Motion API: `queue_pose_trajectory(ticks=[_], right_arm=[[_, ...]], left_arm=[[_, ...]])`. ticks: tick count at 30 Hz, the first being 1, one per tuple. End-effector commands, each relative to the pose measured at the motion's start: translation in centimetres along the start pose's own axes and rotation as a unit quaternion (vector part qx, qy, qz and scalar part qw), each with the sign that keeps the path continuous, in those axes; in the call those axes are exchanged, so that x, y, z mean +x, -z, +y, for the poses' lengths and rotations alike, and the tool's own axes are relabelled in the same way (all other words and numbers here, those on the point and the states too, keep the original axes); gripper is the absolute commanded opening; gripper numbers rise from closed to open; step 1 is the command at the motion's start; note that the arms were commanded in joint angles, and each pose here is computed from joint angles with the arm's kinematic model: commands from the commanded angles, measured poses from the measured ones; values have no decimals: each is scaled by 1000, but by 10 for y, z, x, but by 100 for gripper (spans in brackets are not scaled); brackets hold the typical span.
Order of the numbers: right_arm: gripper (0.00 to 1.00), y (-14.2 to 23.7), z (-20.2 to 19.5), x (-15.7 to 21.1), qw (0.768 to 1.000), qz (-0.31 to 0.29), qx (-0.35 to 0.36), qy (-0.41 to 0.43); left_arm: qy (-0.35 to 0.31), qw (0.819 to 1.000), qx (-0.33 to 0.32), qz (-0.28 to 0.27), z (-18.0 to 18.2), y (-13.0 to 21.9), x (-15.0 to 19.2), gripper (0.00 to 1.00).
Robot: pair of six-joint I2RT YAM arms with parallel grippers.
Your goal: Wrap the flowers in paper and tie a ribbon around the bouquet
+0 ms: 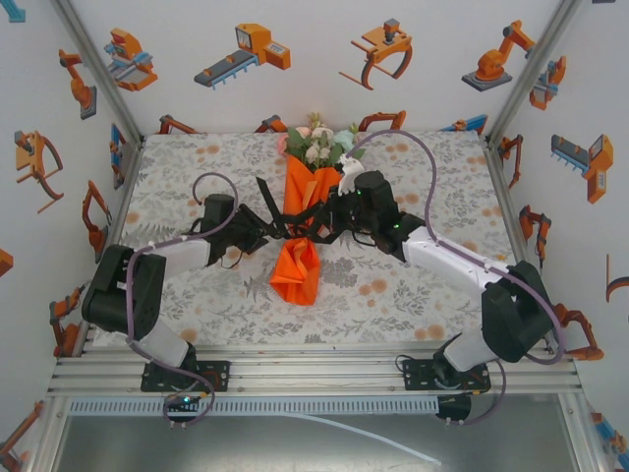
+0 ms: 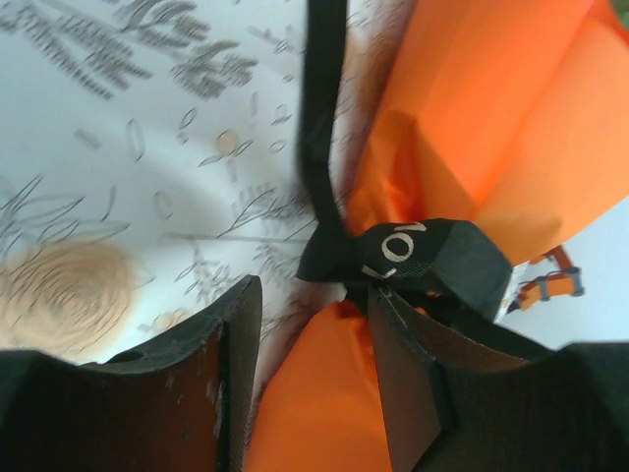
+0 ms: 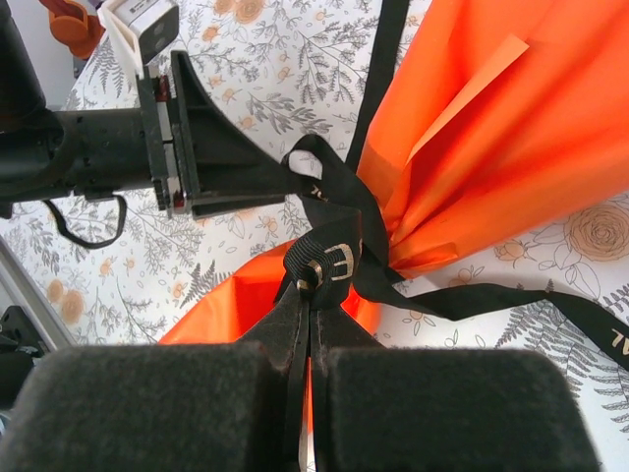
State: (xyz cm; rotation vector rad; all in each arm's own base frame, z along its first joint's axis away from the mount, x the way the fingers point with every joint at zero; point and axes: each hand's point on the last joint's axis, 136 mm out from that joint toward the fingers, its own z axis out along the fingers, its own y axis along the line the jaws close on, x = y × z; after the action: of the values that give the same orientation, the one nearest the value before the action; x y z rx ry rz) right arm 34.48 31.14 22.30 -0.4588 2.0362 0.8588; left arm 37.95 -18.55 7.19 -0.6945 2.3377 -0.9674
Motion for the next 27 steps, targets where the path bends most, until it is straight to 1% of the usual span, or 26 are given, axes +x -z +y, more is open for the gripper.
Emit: queue_pose_trajectory(ticks=[1, 3, 5, 7, 8, 9, 10, 11, 13, 16, 20, 24, 27], right_arm=[[0, 1, 7, -15, 1000, -14, -9, -8], [0, 1, 7, -15, 1000, -15, -9, -10], [0, 3, 8, -16, 1000, -15, -9, -10], [0, 4, 8, -16, 1000, -16, -7, -10], [0, 4, 7, -16, 1000, -17, -5, -10], [0, 5, 6, -16, 1000, -17, -4, -10], [0, 5, 6, -15, 1000, -17, -3, -10], [0, 5, 6, -16, 1000, -17, -2, -10], [0, 6, 3, -16, 1000, -16, 6, -15], [0, 8, -12, -17, 998, -5, 59, -33], [0, 10, -34, -16, 992, 5, 113, -56], [0, 10, -45, -12, 989, 12, 125, -75], [0, 9, -46, -9, 989, 17, 124, -77]], left_arm=[[23, 998, 52, -11, -23, -12, -9, 47], [40, 998, 44, -1, -17, -20, -7, 40], [57, 998, 24, 4, -6, -25, -3, 37], [61, 998, 4, 3, 3, -26, -2, 33], [57, 998, 4, 3, 3, -26, -2, 29], [54, 999, 6, 5, 2, -27, -1, 24], [51, 999, 10, 6, 0, -27, -1, 15], [46, 999, 19, 10, -5, -27, -2, 2], [39, 999, 29, 13, -15, -22, -9, 0], [25, 999, 40, 25, -37, -1, -27, 0], [-34, 998, 9, 53, -56, 35, -50, 0], [-61, 993, 8, 97, -56, 51, -58, 0], [-129, 984, -33, 115, -45, 59, -58, 0]])
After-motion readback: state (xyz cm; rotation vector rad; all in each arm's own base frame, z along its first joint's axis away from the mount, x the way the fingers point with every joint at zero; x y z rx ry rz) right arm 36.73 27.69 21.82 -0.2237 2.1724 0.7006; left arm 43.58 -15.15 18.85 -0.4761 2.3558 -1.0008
